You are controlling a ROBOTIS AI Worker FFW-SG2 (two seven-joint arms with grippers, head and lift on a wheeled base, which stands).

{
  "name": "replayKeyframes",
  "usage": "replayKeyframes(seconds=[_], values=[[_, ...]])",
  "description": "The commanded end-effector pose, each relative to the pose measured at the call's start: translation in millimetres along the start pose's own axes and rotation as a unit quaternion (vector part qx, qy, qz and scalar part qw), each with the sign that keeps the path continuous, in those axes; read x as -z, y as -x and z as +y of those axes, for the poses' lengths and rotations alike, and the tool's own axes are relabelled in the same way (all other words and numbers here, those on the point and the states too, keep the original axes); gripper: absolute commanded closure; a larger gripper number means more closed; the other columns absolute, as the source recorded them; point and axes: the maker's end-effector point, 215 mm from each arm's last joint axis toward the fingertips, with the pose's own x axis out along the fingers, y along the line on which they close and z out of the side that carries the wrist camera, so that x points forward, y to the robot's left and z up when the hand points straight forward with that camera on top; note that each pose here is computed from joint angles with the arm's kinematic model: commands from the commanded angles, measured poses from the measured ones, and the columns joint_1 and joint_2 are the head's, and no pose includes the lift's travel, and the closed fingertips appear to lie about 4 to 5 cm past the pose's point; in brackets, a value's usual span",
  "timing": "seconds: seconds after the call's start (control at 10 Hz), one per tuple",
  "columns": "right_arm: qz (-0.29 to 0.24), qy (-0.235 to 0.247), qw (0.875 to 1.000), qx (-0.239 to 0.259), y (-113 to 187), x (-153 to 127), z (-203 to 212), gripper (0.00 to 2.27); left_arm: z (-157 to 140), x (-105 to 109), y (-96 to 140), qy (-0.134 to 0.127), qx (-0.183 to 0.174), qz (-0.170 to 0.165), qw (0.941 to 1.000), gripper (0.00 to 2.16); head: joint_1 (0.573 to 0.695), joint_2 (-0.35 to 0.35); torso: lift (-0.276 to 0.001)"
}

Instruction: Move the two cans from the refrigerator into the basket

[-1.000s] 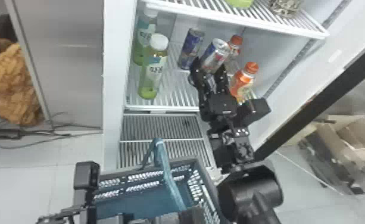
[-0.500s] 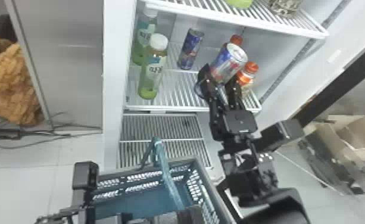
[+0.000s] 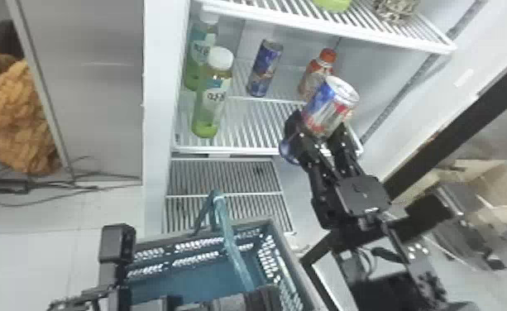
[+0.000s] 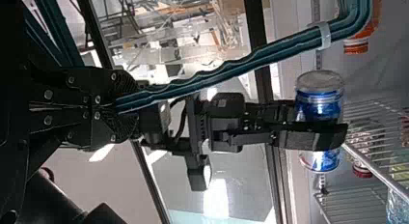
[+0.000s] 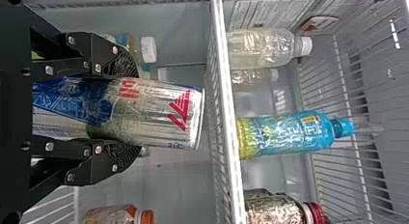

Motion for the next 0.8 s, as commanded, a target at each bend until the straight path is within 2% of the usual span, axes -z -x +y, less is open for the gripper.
replayKeyframes(seconds=[0.0,0.3,0.7], values=[[0.033,0.0,0.999,-0.002,16.2,-2.8,4.6,1.08,0.4,0.3,0.3,0.001,0.0,0.0,1.0,1.18,0.695,-0.35,-0.276],[0.099,-0.007,0.995,-0.021,43.1,8.7,23.6,1.08,0.2,0.5,0.7,0.001,0.0,-0.002,1.0,1.18,0.695,-0.35,-0.276],[0.169,0.002,0.986,-0.006,68.1,32.7,14.2,1.08,0.2,0.4,1.5,0.002,0.0,-0.005,1.0,1.18,0.695,-0.35,-0.276]])
